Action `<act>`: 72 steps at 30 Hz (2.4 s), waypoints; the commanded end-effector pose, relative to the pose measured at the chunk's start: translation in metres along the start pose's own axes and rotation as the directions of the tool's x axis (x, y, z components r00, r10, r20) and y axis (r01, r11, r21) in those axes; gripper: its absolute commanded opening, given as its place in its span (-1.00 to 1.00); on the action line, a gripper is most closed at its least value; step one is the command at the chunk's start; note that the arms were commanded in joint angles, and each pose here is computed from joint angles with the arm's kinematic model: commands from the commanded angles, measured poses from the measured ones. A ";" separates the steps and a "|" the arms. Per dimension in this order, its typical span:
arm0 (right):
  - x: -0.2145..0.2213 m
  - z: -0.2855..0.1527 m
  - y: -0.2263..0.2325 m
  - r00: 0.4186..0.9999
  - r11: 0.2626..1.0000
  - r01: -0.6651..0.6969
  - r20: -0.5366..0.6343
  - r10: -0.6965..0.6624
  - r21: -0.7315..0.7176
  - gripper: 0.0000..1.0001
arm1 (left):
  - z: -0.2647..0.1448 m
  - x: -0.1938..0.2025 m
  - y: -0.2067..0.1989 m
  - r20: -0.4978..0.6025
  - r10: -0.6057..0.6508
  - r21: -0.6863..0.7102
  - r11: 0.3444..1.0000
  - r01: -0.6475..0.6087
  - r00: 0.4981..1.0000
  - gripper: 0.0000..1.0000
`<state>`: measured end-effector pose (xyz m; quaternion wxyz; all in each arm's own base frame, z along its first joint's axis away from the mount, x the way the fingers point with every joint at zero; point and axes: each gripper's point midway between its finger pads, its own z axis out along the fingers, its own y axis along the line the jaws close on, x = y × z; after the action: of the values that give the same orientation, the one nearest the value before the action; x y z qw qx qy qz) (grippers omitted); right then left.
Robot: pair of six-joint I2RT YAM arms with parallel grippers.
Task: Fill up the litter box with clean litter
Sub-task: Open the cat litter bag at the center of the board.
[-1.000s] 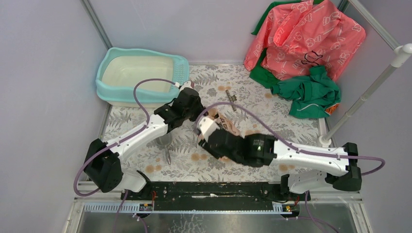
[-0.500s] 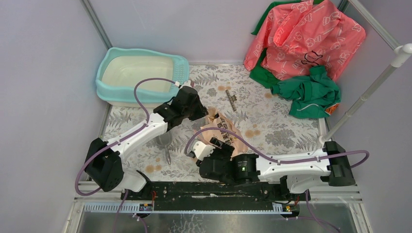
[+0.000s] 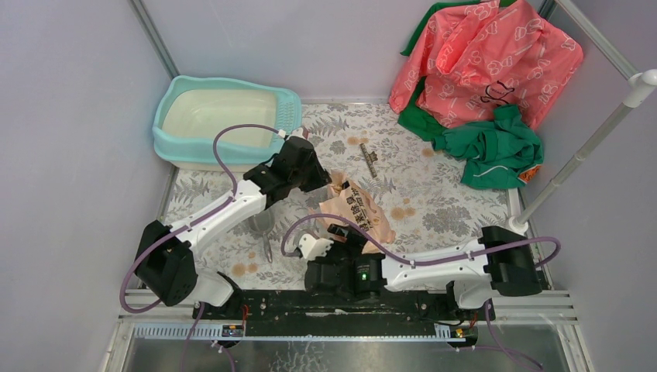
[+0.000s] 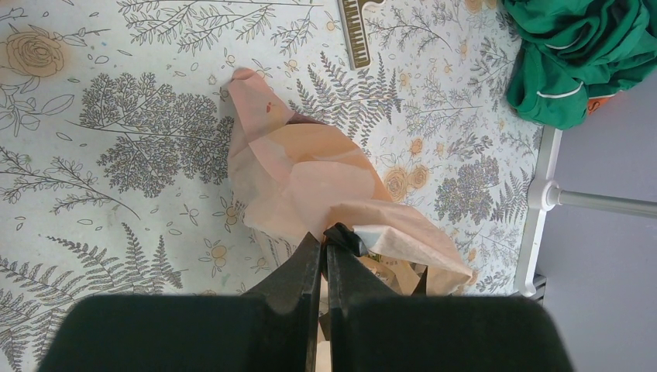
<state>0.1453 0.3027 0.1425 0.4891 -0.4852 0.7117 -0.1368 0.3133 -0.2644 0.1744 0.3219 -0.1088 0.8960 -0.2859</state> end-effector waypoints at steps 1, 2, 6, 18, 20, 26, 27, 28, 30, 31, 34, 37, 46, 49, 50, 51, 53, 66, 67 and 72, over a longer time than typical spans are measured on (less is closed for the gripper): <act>0.005 0.013 -0.031 0.997 0.989 -0.068 -0.028 0.072 0.130 0.62 | -0.013 -0.028 -0.026 0.096 -0.002 0.100 0.995 -0.007 0.995 -0.90; 0.007 0.014 -0.037 0.995 0.985 -0.085 -0.031 0.091 0.147 0.55 | -0.013 -0.029 -0.026 0.097 -0.003 0.100 0.995 -0.006 0.995 -0.90; 0.007 0.014 -0.061 0.985 0.971 -0.168 -0.018 0.174 0.169 0.09 | -0.014 -0.029 -0.025 0.098 -0.004 0.101 0.995 -0.006 0.995 -0.90; -0.004 -0.023 -0.137 0.830 0.843 -0.535 0.151 0.537 -0.053 -1.00 | -0.021 -0.026 -0.019 0.095 -0.004 0.099 0.995 -0.005 0.995 -0.90; -0.003 -0.026 -0.145 0.806 0.823 -0.563 0.173 0.566 -0.069 -1.00 | -0.022 -0.026 -0.019 0.093 -0.005 0.103 0.995 -0.005 0.996 -0.90; -0.004 -0.026 -0.146 0.771 0.795 -0.598 0.197 0.606 -0.106 -1.00 | -0.033 -0.020 -0.024 0.067 -0.010 0.148 0.989 0.000 0.998 -0.87; -0.003 -0.025 -0.144 0.764 0.789 -0.605 0.198 0.614 -0.110 -1.00 | -0.036 -0.019 -0.025 0.062 -0.010 0.158 0.987 0.000 0.998 -0.86; 0.000 -0.024 -0.141 0.761 0.785 -0.609 0.194 0.619 -0.112 -1.00 | -0.039 -0.017 -0.025 0.054 -0.011 0.170 0.985 0.001 0.998 -0.85; 0.002 -0.023 -0.139 0.753 0.777 -0.619 0.195 0.628 -0.115 -1.00 | -0.043 -0.013 -0.026 0.038 -0.009 0.188 0.982 0.002 0.999 -0.83; 0.002 -0.024 -0.138 0.750 0.775 -0.619 0.196 0.631 -0.125 -1.00 | -0.046 -0.012 -0.027 0.030 -0.007 0.196 0.981 0.001 1.000 -0.81; -0.001 -0.025 -0.135 0.749 0.775 -0.614 0.199 0.632 -0.150 -1.00 | -0.048 -0.005 -0.026 0.004 0.000 0.201 0.980 -0.001 1.000 -0.70; 0.000 -0.023 -0.129 0.757 0.780 -0.605 0.190 0.626 -0.161 -1.00 | -0.046 0.001 -0.021 -0.017 0.001 0.190 0.982 0.002 1.000 -0.17; 0.001 -0.014 -0.114 0.766 0.781 -0.596 0.161 0.622 -0.183 -1.00 | -0.049 0.014 -0.008 -0.053 -0.002 0.150 0.989 0.010 0.999 0.30; 0.001 -0.011 -0.111 0.766 0.781 -0.597 0.157 0.623 -0.183 -1.00 | -0.052 0.018 -0.009 -0.061 0.002 0.139 0.990 0.007 0.998 0.31; 0.001 -0.011 -0.111 0.765 0.780 -0.598 0.158 0.624 -0.184 -1.00 | -0.054 0.019 -0.008 -0.062 0.004 0.131 0.991 0.004 0.998 0.31; 0.000 -0.011 -0.110 0.765 0.780 -0.598 0.159 0.624 -0.185 -1.00 | -0.055 0.019 -0.008 -0.060 0.003 0.123 0.992 0.004 0.998 0.31; -0.001 -0.010 -0.108 0.767 0.783 -0.596 0.160 0.621 -0.178 -1.00 | -0.057 0.022 -0.007 -0.061 0.006 0.107 0.994 0.001 0.998 0.31; -0.022 -0.028 -0.100 0.796 0.826 -0.543 0.220 0.563 -0.151 -1.00 | -0.060 0.042 -0.002 -0.081 0.002 0.040 0.999 0.001 0.997 0.30; -0.023 -0.031 -0.099 0.797 0.829 -0.539 0.226 0.560 -0.151 -1.00 | -0.059 0.042 0.002 -0.070 0.001 0.019 1.000 0.000 0.998 0.29; -0.029 -0.036 -0.092 0.804 0.840 -0.520 0.242 0.543 -0.155 -1.00 | -0.061 0.046 0.014 -0.064 -0.014 -0.026 1.000 0.012 0.998 0.29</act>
<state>0.1636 0.2606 0.2001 0.5351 -0.3429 0.7672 0.0868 0.2409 -0.2520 0.1830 0.2837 -0.0911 0.9074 -0.2963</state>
